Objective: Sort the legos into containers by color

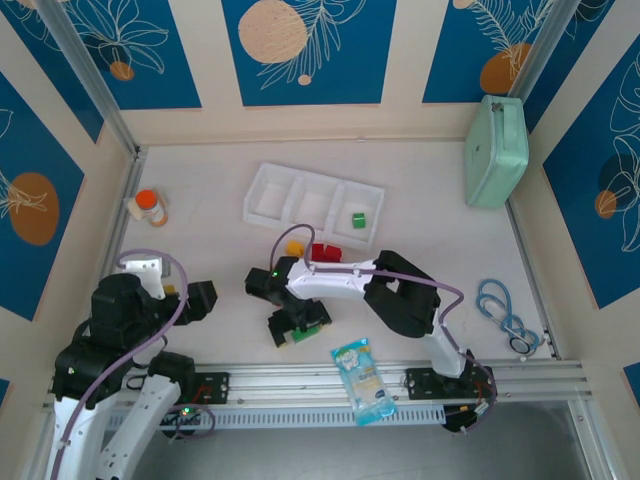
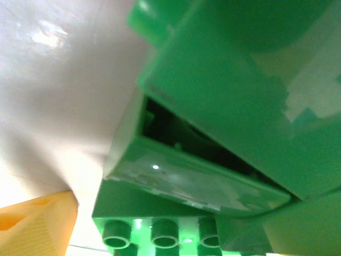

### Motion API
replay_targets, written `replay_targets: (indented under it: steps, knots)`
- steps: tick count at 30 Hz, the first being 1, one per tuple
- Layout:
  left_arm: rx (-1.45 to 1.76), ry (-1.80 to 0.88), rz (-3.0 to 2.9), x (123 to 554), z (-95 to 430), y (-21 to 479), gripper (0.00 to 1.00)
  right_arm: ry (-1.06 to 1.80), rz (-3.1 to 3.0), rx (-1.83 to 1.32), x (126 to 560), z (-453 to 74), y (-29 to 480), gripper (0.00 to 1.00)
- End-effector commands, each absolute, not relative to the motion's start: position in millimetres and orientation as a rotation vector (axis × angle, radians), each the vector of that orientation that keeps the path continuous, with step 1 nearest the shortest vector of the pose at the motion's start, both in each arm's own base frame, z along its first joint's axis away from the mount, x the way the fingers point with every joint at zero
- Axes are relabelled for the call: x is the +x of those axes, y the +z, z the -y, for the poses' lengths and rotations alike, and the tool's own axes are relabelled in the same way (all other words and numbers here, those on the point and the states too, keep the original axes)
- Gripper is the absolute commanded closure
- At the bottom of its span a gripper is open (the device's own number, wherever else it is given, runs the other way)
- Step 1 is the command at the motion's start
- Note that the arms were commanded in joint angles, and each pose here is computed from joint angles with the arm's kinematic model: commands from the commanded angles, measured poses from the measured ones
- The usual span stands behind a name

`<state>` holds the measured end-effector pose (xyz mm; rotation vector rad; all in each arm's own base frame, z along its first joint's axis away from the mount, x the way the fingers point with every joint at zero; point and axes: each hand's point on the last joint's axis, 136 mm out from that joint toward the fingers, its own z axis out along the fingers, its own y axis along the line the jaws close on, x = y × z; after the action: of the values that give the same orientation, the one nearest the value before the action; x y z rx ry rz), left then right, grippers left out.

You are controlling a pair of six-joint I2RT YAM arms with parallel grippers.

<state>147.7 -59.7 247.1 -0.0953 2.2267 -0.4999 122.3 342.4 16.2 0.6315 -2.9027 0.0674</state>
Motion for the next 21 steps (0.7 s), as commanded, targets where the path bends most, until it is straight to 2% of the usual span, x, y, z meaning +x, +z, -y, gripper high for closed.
replay_targets:
  steps: [1, 8, 12, 21]
  knots:
    - [-0.080, -0.491, -2.218, 147.8, 59.3, 248.2, 0.01, 0.190, 2.867, 0.649, 116.9, -331.5, 3.9, 0.17]
    - [-0.086, -0.488, -2.224, 149.1, 59.1, 246.9, 0.01, 0.257, 2.856, 0.683, 115.6, -320.9, 8.0, 0.37]
    - [-0.087, -0.501, -2.228, 151.6, 61.4, 246.9, 0.01, 0.228, 2.876, 0.709, 114.2, -318.2, 29.3, 0.48]
    - [-0.087, -0.546, -2.267, 163.6, 71.4, 240.2, 0.01, -0.149, 2.968, 0.692, 127.3, -326.6, 107.9, 0.54]
